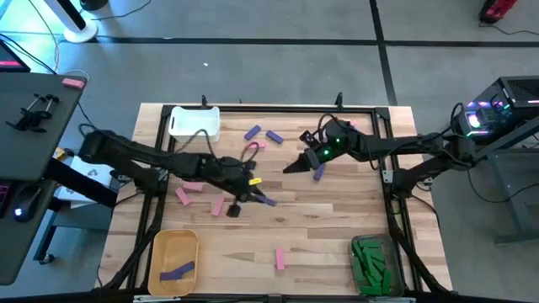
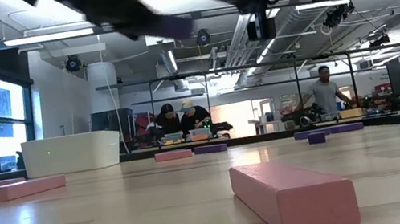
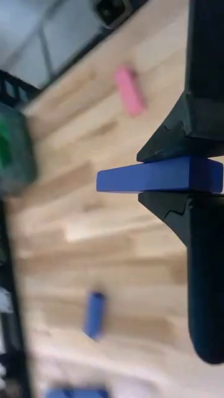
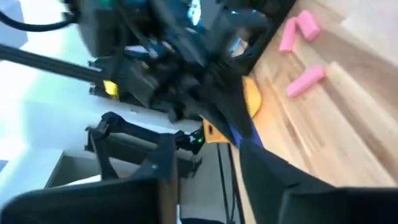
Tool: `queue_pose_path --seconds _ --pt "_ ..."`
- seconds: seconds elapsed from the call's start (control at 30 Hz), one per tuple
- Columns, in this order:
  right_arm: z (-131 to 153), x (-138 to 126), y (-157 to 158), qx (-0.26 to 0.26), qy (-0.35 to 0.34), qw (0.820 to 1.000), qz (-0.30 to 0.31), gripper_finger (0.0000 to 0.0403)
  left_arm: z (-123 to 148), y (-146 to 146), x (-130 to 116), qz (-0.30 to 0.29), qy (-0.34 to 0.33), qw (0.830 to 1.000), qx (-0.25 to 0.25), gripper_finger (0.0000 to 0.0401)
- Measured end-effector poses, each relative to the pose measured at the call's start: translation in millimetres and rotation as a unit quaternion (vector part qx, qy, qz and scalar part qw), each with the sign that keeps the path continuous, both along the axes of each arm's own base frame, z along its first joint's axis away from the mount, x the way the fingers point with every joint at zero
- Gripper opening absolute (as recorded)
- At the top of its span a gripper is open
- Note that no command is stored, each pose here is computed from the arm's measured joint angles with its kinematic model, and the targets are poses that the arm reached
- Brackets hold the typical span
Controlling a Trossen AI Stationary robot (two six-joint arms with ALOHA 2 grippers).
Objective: Sort blocks
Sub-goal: Put the blue wooden block into the yellow bin
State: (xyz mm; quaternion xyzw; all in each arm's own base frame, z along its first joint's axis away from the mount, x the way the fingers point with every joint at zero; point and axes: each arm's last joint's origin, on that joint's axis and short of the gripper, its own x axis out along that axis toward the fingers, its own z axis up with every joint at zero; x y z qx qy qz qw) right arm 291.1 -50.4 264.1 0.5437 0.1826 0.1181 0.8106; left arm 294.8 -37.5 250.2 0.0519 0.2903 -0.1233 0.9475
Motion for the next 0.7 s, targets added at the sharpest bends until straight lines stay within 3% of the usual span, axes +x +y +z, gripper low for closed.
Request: queue_pose_path --seconds 0.1,0.2,0.33,0.47,0.57,0.7 --pt "-1.7 0.0 -1.5 -0.01 0.003 1.0 -0.005 0.0141 20.6 3.7 -28.6 0.04 0.019 0.999 0.001 0.0026" --pt "-2.1 1.1 2.8 -0.033 -0.003 0.999 -0.006 0.0157 41.6 -1.6 -62.5 0.083 0.029 0.995 -0.042 0.0026" --pt "-2.3 3.3 12.1 -0.105 -0.029 0.994 -0.005 0.016 58.1 -24.1 -107.3 0.126 0.042 0.987 -0.092 0.0026" --pt "-1.6 5.9 19.1 -0.195 -0.052 0.978 -0.04 0.0153 51.1 -51.7 -140.7 0.157 0.121 0.97 -0.14 0.0026" --pt "-1.7 6.8 18.4 -0.206 -0.041 0.974 -0.089 0.0149 40.7 -77.2 -158.4 0.159 0.195 0.953 -0.171 0.0026" --pt "-1.7 6.9 17.6 -0.215 -0.041 0.971 -0.097 0.0147 28.5 -109.8 -178.6 0.148 0.273 0.93 -0.195 0.0026"
